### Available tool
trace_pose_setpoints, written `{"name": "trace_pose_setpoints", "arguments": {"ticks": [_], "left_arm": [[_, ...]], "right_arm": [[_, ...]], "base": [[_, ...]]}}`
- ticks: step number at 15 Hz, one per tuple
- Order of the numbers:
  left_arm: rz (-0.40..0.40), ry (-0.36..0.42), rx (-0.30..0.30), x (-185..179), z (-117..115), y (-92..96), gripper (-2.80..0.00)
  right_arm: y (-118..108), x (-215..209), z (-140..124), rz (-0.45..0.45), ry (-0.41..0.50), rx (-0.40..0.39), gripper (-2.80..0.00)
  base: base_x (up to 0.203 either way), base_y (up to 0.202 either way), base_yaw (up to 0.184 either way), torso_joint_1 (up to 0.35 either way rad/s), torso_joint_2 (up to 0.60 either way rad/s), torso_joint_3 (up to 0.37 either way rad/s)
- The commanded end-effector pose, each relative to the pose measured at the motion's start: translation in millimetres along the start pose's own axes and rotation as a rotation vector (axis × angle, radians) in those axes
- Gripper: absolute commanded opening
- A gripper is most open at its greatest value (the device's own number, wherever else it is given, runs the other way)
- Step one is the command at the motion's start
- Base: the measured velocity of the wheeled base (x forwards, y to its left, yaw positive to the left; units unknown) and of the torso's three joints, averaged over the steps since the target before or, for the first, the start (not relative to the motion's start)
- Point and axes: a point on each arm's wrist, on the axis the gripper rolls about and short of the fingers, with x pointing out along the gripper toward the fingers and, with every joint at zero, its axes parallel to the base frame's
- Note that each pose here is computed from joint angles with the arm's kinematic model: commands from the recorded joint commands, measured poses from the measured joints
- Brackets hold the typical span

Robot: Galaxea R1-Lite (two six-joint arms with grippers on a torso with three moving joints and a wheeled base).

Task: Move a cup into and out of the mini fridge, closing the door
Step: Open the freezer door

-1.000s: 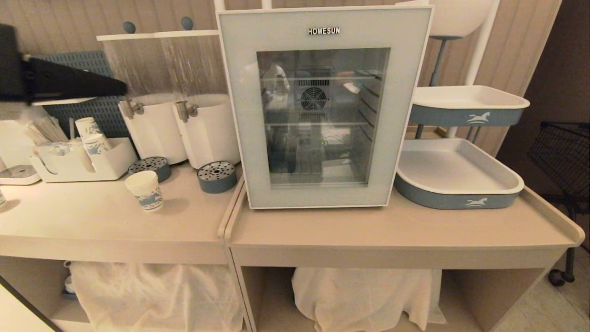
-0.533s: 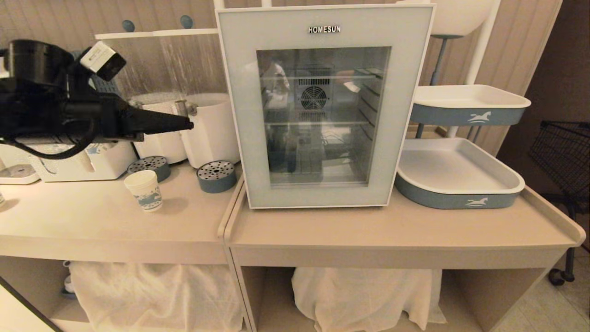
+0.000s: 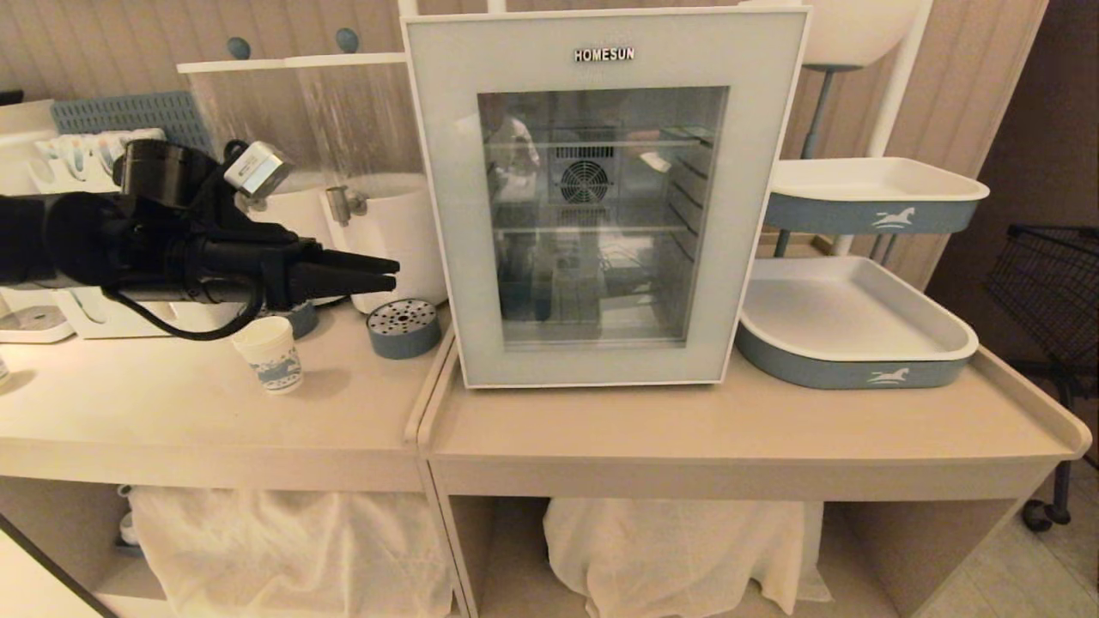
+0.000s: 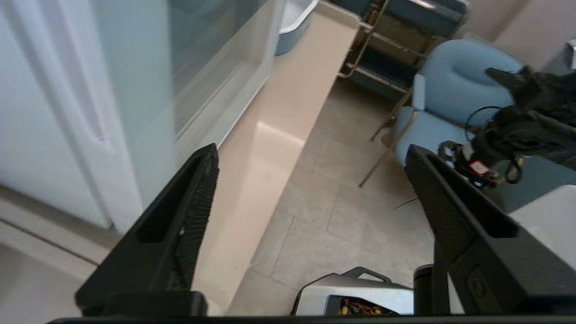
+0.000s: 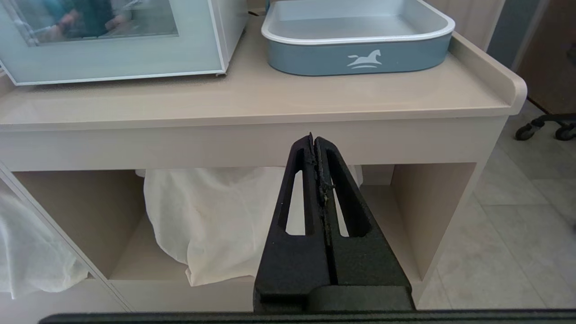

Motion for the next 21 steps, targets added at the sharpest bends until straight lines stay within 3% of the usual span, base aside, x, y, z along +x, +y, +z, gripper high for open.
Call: {"name": "trace_pose_setpoints", "arguments": {"ticks": [1,2,6,10,12,17,21], "left_arm": [[0.042,0.019,-0.001,6,-1,10.7,0.0],[0.074,0.024,0.0,7,3,15.7,0.0],[0.069,0.004,-0.04,15,13,32.1,0.0],[0.018,0.012,-0.018,46,3,47.8,0.0],[0.019,0.002,0.028,59,-8,60.1,0.0],[0.129,0.002,0.077,55,1,52.5,0.0],[0.119,-0.01,0.05,51,7,45.2,0.0]], "right_arm": [[0,0,0,0.0,0.0,0.0,-2.8],[0,0,0,0.0,0.0,0.0,-2.8],[0,0,0,-0.002,0.0,0.0,-2.8],[0,0,0,0.0,0.0,0.0,-2.8],[0,0,0,-0.001,0.0,0.0,-2.8],[0,0,0,0.001,0.001,0.0,-2.8],[0,0,0,-0.001,0.001,0.0,-2.8]], "base": [[0.0,0.0,0.0,0.0,0.0,0.0],[0.0,0.0,0.0,0.0,0.0,0.0],[0.0,0.0,0.0,0.0,0.0,0.0],[0.0,0.0,0.0,0.0,0.0,0.0],[0.0,0.0,0.0,0.0,0.0,0.0],[0.0,0.0,0.0,0.0,0.0,0.0],[0.0,0.0,0.0,0.0,0.0,0.0]]}}
